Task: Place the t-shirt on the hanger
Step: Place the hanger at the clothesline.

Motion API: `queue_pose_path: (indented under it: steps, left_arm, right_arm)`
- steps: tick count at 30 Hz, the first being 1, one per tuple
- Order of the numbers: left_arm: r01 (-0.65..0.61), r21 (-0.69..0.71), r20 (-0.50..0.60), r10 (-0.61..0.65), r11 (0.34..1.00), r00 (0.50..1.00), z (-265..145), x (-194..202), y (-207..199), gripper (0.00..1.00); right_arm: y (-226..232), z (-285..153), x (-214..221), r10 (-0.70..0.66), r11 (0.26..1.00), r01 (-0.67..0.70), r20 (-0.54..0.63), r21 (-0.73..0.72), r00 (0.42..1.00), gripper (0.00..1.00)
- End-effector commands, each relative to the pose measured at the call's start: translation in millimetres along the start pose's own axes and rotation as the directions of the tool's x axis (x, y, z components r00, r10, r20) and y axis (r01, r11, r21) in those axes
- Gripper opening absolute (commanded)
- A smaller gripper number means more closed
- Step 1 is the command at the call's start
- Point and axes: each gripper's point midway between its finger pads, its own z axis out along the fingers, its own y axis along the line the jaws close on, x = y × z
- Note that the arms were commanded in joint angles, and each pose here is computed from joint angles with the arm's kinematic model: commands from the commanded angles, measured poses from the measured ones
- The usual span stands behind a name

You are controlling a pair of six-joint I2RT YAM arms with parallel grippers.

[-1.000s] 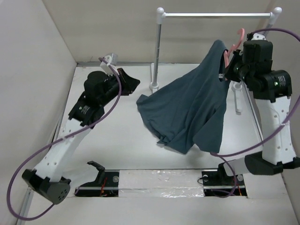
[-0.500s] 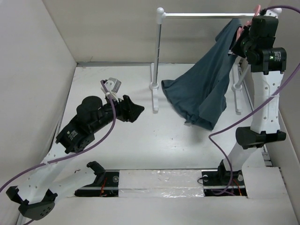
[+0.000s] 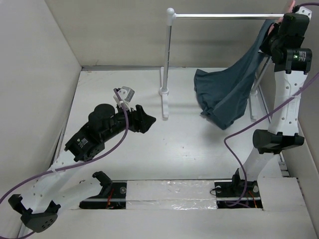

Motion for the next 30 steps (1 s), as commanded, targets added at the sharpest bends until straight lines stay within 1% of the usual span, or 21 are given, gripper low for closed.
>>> queue_pose_path:
  steps: [1,6,9,12,13,16,17,19,22,23,25,26,28,29,30]
  left_arm:
    - [0.015,0.056,0.024,-0.016,0.998,1.000,5,-3,-11,0.61]
    - [0.017,0.044,0.028,-0.018,0.999,0.999,8,-7,-10,0.60]
    - [0.027,0.055,0.017,-0.028,0.998,0.999,12,-5,-12,0.60]
    - [0.034,0.063,0.008,-0.035,0.997,0.999,17,-5,-14,0.59]
    - [0.036,0.062,0.006,-0.036,0.997,0.999,18,-4,-14,0.59]
    - [0.042,0.059,0.004,-0.042,0.997,0.999,21,-4,-13,0.59]
    - [0.044,0.057,0.003,-0.044,0.997,0.999,22,-3,-13,0.59]
    - [0.047,0.059,0.002,-0.047,0.997,0.999,23,-3,-13,0.59]
    - [0.049,0.061,-0.003,-0.049,0.997,0.999,25,-2,-13,0.59]
    - [0.048,0.064,-0.001,-0.048,0.997,0.999,25,-3,-14,0.59]
    - [0.046,0.071,0.003,-0.046,0.996,0.999,26,-5,-16,0.59]
    - [0.045,0.068,0.001,-0.045,0.997,0.999,27,-5,-15,0.59]
    - [0.045,0.063,0.007,-0.045,0.997,0.999,28,-8,-15,0.59]
    - [0.044,0.057,-0.002,-0.044,0.997,0.999,30,-7,-14,0.60]
    - [0.041,0.064,0.000,-0.041,0.997,0.999,30,-10,-17,0.61]
  right_arm:
    - [16,9,-38,0.001,0.996,0.011,0.145,-0.084,0.989,0.00]
    - [9,34,-22,0.001,0.998,0.007,0.113,-0.070,0.994,0.00]
    - [9,42,-14,0.020,0.996,-0.012,0.099,-0.087,0.995,0.00]
    - [8,48,2,0.035,0.994,-0.028,0.067,-0.106,0.997,0.00]
    - [5,55,15,0.038,0.995,-0.033,0.047,-0.097,0.998,0.00]
    - [-2,46,17,0.083,0.991,-0.077,0.052,-0.114,0.995,0.00]
    - [0,49,27,0.090,0.988,-0.084,0.034,-0.132,0.995,0.00]
    - [-3,40,22,0.116,0.984,-0.107,0.057,-0.141,0.992,0.00]
    - [-3,33,25,0.123,0.982,-0.113,0.057,-0.150,0.991,0.01]
    - [-5,33,25,0.123,0.984,-0.114,0.058,-0.141,0.991,0.09]
    - [-11,28,22,0.130,0.985,-0.121,0.065,-0.125,0.989,0.21]
    - [-12,26,20,0.135,0.985,-0.126,0.067,-0.119,0.989,0.38]
    - [-13,19,16,0.159,0.983,-0.150,0.076,-0.110,0.984,0.60]
    - [-19,9,7,0.172,0.982,-0.163,0.101,-0.098,0.980,0.76]
    - [-19,2,2,0.185,0.979,-0.174,0.114,-0.102,0.976,0.81]
